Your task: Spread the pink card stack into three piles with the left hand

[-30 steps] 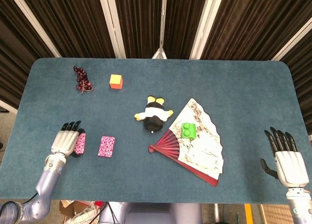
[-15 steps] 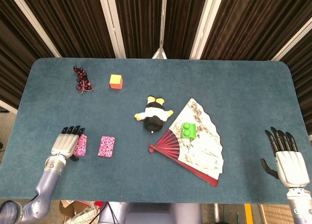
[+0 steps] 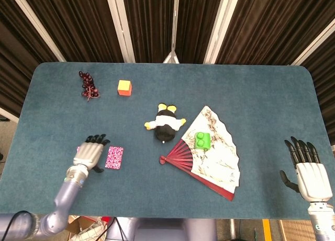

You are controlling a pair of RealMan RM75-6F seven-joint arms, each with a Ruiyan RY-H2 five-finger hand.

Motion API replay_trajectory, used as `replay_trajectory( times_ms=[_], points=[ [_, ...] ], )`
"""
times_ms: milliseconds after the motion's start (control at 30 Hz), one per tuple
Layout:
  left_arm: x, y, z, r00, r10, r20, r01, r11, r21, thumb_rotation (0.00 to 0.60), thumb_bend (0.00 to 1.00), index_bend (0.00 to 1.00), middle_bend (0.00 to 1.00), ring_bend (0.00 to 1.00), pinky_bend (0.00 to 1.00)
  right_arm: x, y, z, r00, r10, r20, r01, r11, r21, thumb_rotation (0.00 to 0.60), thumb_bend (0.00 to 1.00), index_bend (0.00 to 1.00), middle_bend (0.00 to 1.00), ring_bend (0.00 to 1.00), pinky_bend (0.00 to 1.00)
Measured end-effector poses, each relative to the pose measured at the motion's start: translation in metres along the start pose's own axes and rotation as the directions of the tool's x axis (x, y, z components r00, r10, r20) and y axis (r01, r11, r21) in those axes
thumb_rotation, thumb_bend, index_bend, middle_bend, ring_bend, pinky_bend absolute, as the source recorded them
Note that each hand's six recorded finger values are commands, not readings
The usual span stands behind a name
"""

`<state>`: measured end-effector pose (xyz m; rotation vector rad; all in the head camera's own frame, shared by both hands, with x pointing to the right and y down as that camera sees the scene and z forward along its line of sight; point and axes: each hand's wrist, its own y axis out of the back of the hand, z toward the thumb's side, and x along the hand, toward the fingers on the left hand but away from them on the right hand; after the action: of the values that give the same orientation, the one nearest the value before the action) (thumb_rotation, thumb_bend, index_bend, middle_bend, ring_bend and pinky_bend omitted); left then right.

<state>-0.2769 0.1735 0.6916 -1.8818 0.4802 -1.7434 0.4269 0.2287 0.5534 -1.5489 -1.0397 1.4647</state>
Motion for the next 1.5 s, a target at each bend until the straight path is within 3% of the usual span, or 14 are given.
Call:
replay_trajectory(
  times_ms=[500,733,867,1300,1500],
  points=[
    [0.017,-0.003,0.025,1.0,-0.004,-0.002,0.004,1.0,0.014,0.6,0.17,0.21,0.0,0.0,0.0,0.0,0.0,0.0,1.0,0.001,0.0,-0.001,1.0,-0.004,0.6,0.37,0.0,0.0,0.0,0.05],
    [0.019,-0.005,0.031,1.0,-0.006,0.0,0.006,1.0,0.017,0.6,0.29,0.41,0.0,0.0,0.0,0.0,0.0,-0.001,1.0,-0.001,0.001,0.001,1.0,-0.007,0.6,0.37,0.0,0.0,0.0,0.05],
    [0.02,-0.003,0.031,1.0,0.007,0.001,-0.007,1.0,0.012,0.6,0.31,0.46,0.0,0.0,0.0,0.0,0.001,-0.001,1.0,-0.003,-0.001,0.003,1.0,-0.007,0.6,0.37,0.0,0.0,0.0,0.05],
    [0.007,0.016,0.04,0.995,0.073,0.068,-0.069,0.996,-0.06,0.6,0.31,0.47,0.0,0.0,0.0,0.0,0.001,0.001,1.0,-0.004,-0.002,0.004,1.0,-0.004,0.6,0.37,0.0,0.0,0.0,0.05],
    [0.002,0.012,0.06,0.99,0.065,0.122,-0.057,0.996,-0.069,0.6,0.31,0.46,0.0,0.0,0.0,0.001,0.001,0.0,1.0,-0.004,0.0,0.004,1.0,-0.004,0.6,0.37,0.0,0.0,0.0,0.05]
  ],
)
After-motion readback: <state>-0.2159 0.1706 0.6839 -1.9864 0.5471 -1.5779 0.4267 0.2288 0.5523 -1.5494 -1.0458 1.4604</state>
